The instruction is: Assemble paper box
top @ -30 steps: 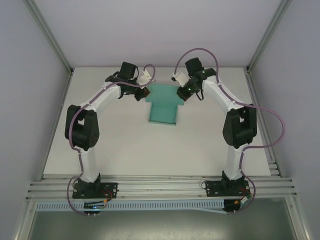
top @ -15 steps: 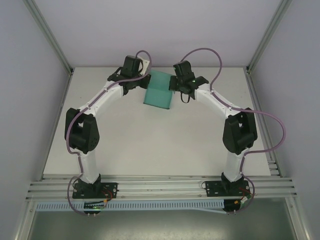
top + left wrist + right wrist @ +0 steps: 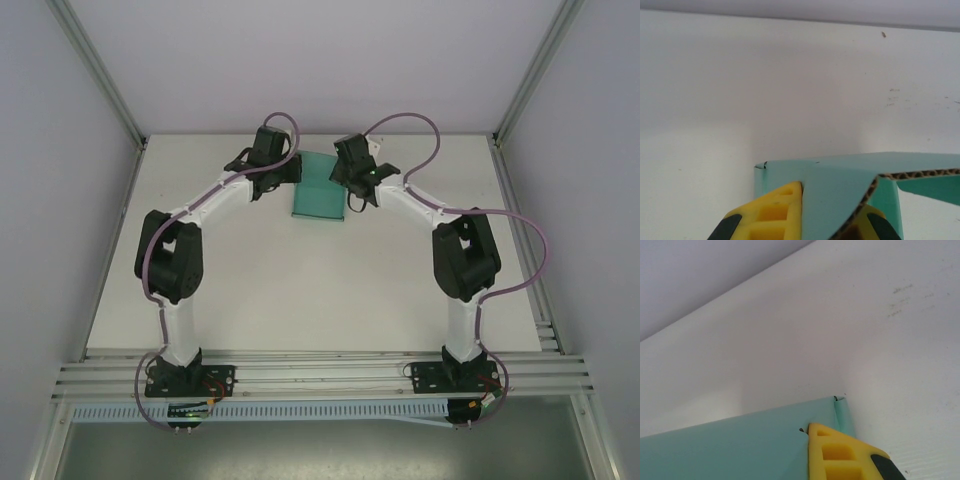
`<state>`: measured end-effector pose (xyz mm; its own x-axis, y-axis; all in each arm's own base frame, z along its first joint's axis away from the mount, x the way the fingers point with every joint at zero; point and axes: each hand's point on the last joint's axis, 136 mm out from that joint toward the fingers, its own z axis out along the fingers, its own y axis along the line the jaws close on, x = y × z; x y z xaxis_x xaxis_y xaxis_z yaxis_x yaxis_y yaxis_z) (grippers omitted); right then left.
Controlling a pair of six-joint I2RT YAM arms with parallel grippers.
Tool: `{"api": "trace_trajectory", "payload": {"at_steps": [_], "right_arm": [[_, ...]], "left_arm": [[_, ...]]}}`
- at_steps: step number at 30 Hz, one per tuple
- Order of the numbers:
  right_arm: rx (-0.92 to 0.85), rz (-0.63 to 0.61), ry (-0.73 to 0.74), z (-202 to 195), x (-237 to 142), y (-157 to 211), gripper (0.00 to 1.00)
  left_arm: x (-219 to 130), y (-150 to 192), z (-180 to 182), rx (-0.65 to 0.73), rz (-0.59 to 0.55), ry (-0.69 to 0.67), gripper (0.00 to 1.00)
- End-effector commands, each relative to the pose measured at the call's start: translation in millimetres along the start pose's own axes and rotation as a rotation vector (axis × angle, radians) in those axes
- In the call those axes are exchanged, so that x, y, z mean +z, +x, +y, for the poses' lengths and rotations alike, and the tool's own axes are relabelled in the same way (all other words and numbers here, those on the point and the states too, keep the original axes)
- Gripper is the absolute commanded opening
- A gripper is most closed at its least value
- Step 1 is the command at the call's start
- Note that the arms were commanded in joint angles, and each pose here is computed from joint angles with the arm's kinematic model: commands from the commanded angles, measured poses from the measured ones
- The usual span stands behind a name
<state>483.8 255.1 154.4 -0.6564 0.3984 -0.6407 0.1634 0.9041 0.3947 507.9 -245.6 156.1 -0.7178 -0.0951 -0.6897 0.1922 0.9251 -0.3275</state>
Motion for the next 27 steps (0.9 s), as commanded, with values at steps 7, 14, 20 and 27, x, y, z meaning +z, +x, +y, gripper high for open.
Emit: {"api": "trace_trajectory", "payload": {"at_steps": [7, 14, 20, 27], "right_arm": [[0.080, -0.005, -0.069, 10, 17, 22, 0.00], [0.057, -0.013, -0.088, 18, 15, 31, 0.00], [-0.069, -0.066, -0.099, 18, -3, 38, 0.00], [-0.264, -0.117, -0.087, -9, -10, 75, 0.00]], "left_arm": [[29, 38, -24, -0.134, 0.107, 0.100, 0.00], [32, 47, -43, -0.147, 0.121, 0.139, 0.00], [19, 82, -22, -0.086, 0.150, 0.066, 0.04], [-2, 127, -10, -0.073, 0.160, 0.121, 0.11]]}}
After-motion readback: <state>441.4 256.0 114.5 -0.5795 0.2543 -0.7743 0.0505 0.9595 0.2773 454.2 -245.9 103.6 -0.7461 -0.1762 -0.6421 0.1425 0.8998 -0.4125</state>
